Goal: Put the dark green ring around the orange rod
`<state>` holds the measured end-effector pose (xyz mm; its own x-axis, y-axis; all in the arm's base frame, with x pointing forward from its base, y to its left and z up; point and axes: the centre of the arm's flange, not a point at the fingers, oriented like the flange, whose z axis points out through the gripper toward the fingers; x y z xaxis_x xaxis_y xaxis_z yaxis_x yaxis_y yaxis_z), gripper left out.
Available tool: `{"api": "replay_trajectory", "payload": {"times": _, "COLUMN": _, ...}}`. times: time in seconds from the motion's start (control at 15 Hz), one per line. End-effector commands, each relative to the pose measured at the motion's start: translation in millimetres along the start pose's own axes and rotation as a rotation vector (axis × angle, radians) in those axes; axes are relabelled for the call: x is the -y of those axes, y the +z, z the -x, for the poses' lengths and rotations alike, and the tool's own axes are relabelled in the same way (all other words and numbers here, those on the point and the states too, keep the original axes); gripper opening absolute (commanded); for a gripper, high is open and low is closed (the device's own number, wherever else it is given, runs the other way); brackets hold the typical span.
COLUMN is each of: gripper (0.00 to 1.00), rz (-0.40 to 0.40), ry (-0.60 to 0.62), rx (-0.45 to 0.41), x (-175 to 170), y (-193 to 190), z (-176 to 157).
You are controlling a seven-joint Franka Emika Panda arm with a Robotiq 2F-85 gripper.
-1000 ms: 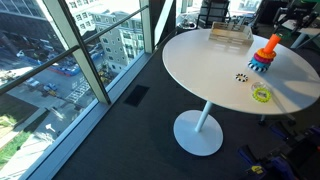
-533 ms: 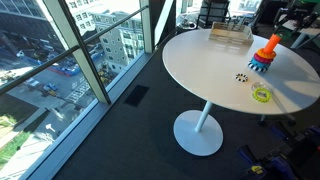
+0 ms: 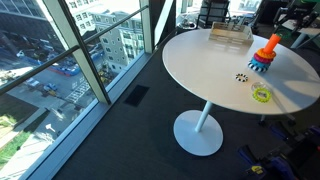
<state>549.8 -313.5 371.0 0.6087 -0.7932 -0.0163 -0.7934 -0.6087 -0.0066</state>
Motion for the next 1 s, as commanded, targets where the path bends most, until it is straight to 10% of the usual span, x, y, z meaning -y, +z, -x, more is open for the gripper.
{"api": "replay_trajectory", "payload": {"times": 0.0, "gripper": 0.45, "rz": -0.007, "ry": 0.002, "rx": -0.016, "x": 0, "y": -10, "z": -2}}
{"api": "replay_trajectory", "payload": {"times": 0.93, "gripper": 0.45, "rz": -0.003, "ry": 0.001, "rx": -0.003, "x": 9, "y": 1, "z": -10}}
